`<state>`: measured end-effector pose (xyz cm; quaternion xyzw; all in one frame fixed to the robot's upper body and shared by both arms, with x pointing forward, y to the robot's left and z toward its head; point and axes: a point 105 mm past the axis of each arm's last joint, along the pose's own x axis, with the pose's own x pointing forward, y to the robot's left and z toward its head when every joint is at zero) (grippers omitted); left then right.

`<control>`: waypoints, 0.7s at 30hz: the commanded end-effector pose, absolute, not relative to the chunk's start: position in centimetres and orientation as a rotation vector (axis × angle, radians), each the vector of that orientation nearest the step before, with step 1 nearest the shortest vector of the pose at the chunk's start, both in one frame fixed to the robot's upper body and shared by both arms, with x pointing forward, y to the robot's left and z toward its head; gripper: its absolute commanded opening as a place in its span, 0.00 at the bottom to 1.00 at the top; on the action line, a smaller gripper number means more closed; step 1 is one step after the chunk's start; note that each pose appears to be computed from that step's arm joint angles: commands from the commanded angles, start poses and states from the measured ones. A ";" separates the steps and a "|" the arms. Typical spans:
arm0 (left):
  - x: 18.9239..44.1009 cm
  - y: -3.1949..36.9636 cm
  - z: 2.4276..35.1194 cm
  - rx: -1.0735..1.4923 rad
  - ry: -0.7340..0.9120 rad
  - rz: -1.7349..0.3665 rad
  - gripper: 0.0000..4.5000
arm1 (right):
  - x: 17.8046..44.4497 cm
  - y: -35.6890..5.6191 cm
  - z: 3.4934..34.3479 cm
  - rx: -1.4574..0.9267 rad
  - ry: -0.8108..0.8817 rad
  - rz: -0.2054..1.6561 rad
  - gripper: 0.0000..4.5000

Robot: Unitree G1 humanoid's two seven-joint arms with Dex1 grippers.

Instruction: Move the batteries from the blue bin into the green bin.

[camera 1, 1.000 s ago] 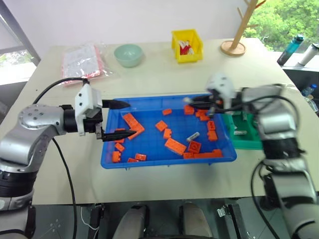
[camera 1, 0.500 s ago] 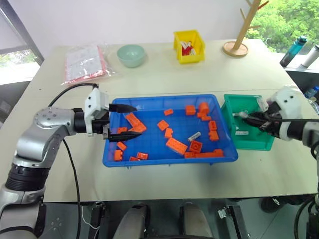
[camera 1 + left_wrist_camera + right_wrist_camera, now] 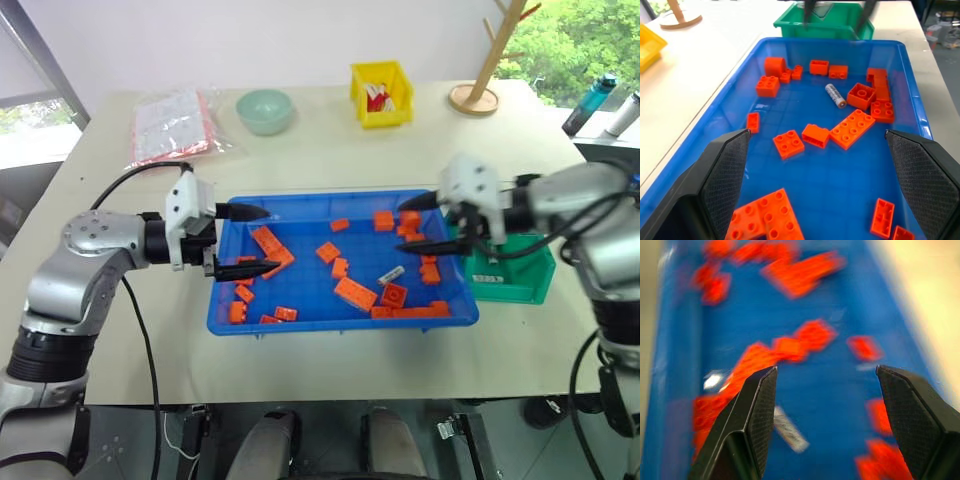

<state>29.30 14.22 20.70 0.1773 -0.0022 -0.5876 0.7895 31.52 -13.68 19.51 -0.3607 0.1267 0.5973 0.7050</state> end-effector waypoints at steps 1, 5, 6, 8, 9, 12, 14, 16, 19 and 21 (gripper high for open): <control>28.9 14.1 22.0 0.433 -0.056 -1.250 1.00 | 33.4 -13.2 17.9 -0.858 0.316 1.384 0.71; 28.7 14.1 22.4 0.439 -0.065 -1.232 1.00 | 35.8 -13.9 16.3 -0.987 0.352 1.364 0.71; 28.6 14.2 22.4 0.440 -0.065 -1.227 1.00 | 36.2 -14.1 16.1 -1.002 0.359 1.367 0.71; 28.5 14.5 22.5 0.445 -0.061 -1.208 1.00 | 36.8 -14.8 15.6 -1.048 0.382 1.368 0.71; 28.5 14.6 22.5 0.446 -0.059 -1.203 1.00 | 37.0 -15.0 15.4 -1.067 0.388 1.370 0.71; 28.3 14.9 22.5 0.448 -0.056 -1.190 1.00 | 37.0 -15.6 15.5 -1.081 0.401 1.410 0.71; 28.3 15.0 22.5 0.449 -0.054 -1.185 1.00 | 37.1 -15.5 16.1 -1.031 0.397 1.422 0.71; 28.2 15.1 22.5 0.449 -0.052 -1.180 1.00 | 37.3 -15.5 16.9 -0.991 0.381 1.415 0.71; 28.1 15.1 22.4 0.448 -0.051 -1.176 1.00 | 37.5 -15.8 17.4 -0.959 0.376 1.399 0.71; 28.1 15.1 22.4 0.447 -0.053 -1.176 1.00 | 37.6 -16.3 17.6 -0.940 0.384 1.384 0.71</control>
